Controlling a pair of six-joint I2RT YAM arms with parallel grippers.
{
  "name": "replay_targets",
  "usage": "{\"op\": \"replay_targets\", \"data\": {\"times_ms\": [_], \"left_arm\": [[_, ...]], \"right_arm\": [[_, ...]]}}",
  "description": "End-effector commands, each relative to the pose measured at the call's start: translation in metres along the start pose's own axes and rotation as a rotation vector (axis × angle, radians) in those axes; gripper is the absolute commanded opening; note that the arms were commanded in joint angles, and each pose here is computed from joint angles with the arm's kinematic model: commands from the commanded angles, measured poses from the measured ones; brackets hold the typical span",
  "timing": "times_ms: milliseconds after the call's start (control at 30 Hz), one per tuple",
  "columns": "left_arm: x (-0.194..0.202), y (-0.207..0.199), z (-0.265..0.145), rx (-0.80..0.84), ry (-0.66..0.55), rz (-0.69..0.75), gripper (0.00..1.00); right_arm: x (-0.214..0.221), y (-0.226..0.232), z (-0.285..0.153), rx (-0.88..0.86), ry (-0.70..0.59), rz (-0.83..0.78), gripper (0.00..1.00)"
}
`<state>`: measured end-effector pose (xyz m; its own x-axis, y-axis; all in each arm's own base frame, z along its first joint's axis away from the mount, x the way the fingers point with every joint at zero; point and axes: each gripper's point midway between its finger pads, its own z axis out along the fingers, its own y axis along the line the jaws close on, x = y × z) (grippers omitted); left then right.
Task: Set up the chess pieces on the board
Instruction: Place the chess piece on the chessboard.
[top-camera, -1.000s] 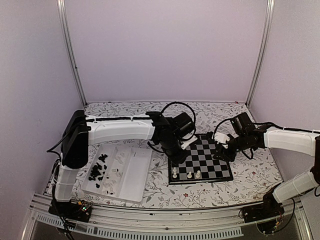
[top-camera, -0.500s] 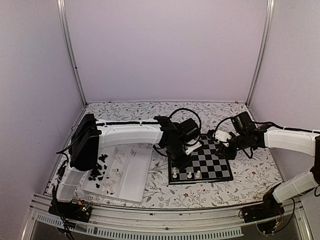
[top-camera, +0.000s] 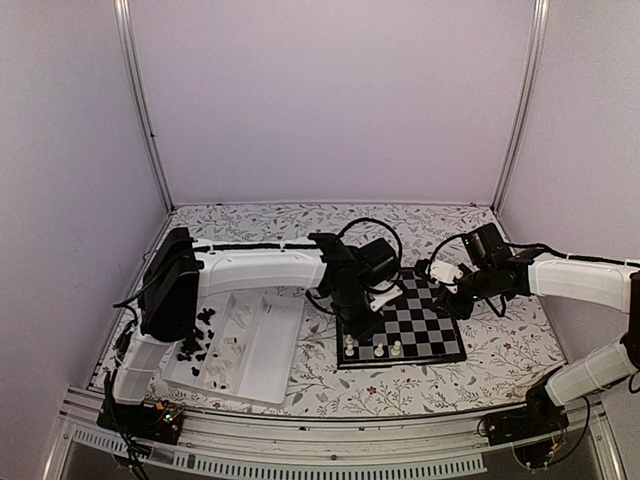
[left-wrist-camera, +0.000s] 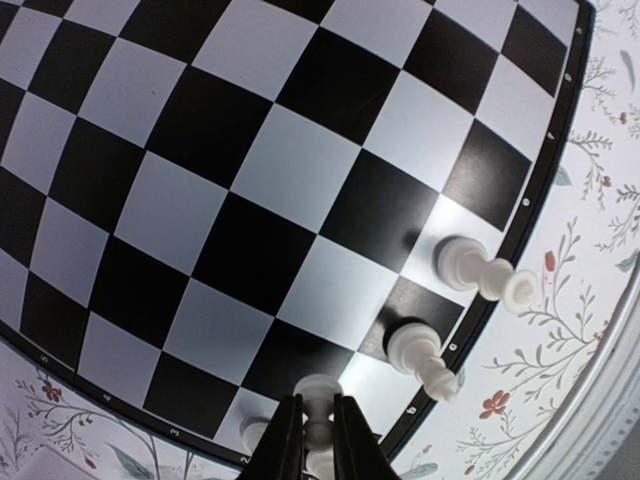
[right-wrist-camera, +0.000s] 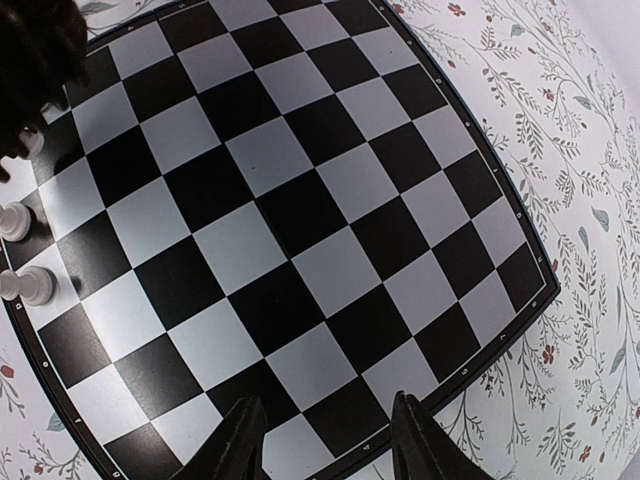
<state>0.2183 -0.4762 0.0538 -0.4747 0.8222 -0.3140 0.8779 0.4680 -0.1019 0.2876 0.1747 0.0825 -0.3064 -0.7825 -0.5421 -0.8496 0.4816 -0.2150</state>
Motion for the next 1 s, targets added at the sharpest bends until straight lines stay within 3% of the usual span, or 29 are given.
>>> {"op": "replay_targets", "data": {"times_ms": [0, 767, 967], "left_arm": [[0.009, -0.008, 0.013, 0.016, 0.041, 0.018, 0.15], [0.011, 0.003, 0.011, -0.033, 0.056, 0.009, 0.15], [0.005, -0.001, 0.007, -0.013, 0.036, 0.001, 0.21]], "right_arm": [[0.001, -0.003, 0.002, 0.013, -0.002, 0.018, 0.45], [0.003, 0.000, 0.004, -0.002, 0.005, 0.020, 0.45], [0.003, 0.000, 0.004, -0.004, 0.005, 0.019, 0.45]]}}
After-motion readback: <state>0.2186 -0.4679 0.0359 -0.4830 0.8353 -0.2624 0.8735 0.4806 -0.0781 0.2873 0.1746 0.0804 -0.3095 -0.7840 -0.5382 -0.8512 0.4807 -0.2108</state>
